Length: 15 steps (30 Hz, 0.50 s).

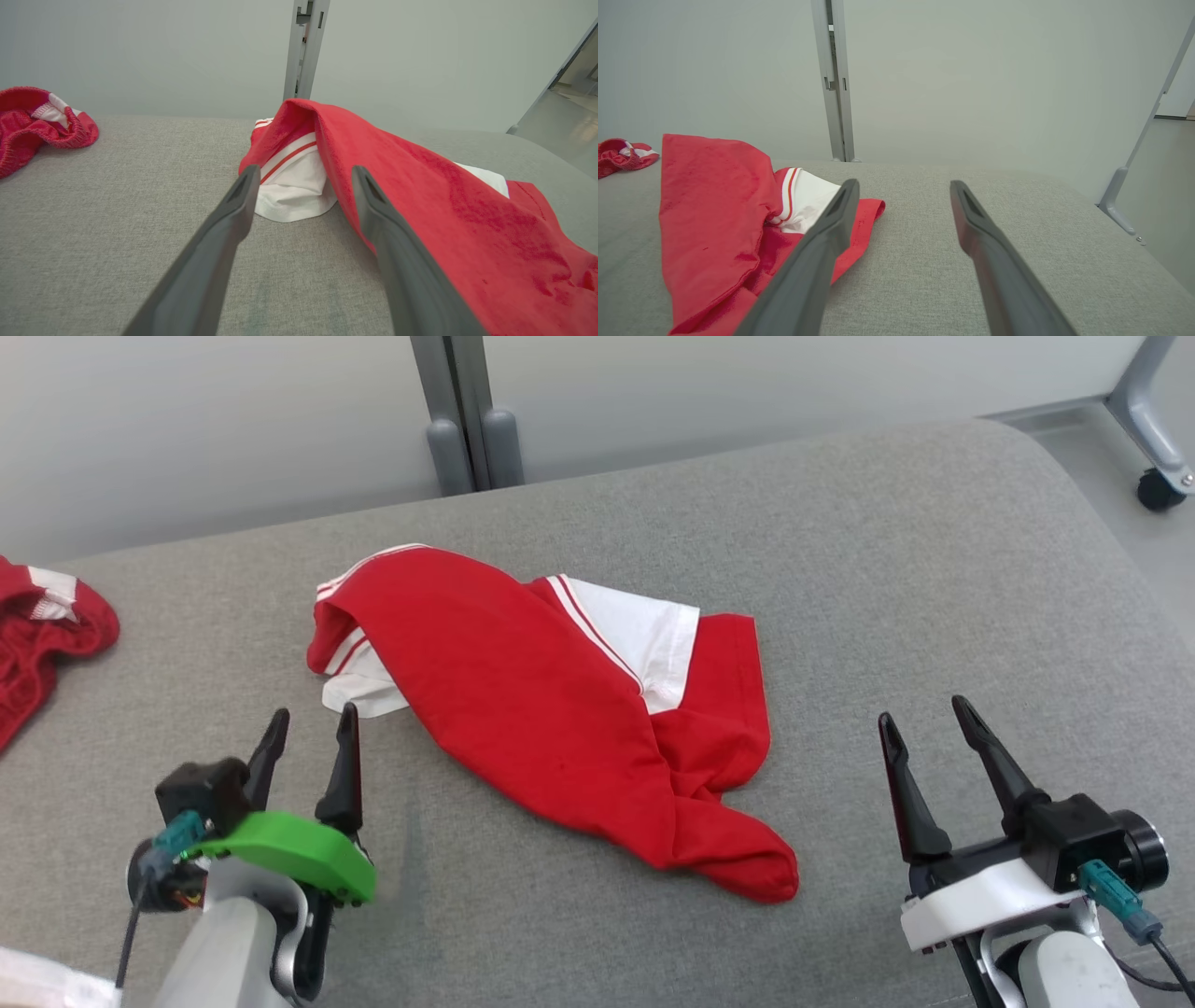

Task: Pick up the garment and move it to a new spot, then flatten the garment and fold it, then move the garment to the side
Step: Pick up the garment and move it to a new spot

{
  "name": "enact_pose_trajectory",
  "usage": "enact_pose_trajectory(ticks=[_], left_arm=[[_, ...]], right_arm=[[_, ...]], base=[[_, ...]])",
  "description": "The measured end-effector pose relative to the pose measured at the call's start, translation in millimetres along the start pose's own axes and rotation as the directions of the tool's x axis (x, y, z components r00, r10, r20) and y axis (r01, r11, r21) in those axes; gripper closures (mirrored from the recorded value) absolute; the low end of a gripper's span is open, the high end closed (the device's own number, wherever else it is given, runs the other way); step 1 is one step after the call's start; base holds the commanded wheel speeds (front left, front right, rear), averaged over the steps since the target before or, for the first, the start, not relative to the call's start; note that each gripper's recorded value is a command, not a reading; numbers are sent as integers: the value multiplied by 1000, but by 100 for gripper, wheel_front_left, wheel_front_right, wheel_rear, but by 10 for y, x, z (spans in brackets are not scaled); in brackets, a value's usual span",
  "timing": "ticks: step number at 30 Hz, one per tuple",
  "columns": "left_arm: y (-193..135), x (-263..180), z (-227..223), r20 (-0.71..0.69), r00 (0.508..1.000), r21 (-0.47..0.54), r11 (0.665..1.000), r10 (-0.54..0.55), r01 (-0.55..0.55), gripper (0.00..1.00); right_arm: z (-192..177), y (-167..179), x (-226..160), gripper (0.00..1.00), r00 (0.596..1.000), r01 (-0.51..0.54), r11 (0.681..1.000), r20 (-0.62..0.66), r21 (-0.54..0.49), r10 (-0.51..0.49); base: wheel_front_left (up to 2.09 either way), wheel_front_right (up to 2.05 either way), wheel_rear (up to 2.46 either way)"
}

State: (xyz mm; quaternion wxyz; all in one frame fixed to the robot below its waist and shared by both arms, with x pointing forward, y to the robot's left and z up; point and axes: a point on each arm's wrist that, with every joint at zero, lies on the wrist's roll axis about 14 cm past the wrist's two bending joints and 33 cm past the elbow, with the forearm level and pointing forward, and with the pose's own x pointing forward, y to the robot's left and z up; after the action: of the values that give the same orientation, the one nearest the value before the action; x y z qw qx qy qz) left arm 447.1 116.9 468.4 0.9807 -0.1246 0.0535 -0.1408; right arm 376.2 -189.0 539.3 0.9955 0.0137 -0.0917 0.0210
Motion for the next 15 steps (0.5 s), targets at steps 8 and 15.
enact_pose_trajectory(ticks=[8, 15], left_arm=[[-26, -477, 109, 89, 994, -33, 998, 62, -59, 0], [-51, -801, 31, 103, 989, -57, 993, 107, -102, 0]], right_arm=[[16, 131, -130, 0, 999, -34, 999, -1, 14, 34], [-84, 111, -258, 0, 999, -22, 999, -36, 29, 23]], base=[[0, 0, 0], [0, 0, 0]])
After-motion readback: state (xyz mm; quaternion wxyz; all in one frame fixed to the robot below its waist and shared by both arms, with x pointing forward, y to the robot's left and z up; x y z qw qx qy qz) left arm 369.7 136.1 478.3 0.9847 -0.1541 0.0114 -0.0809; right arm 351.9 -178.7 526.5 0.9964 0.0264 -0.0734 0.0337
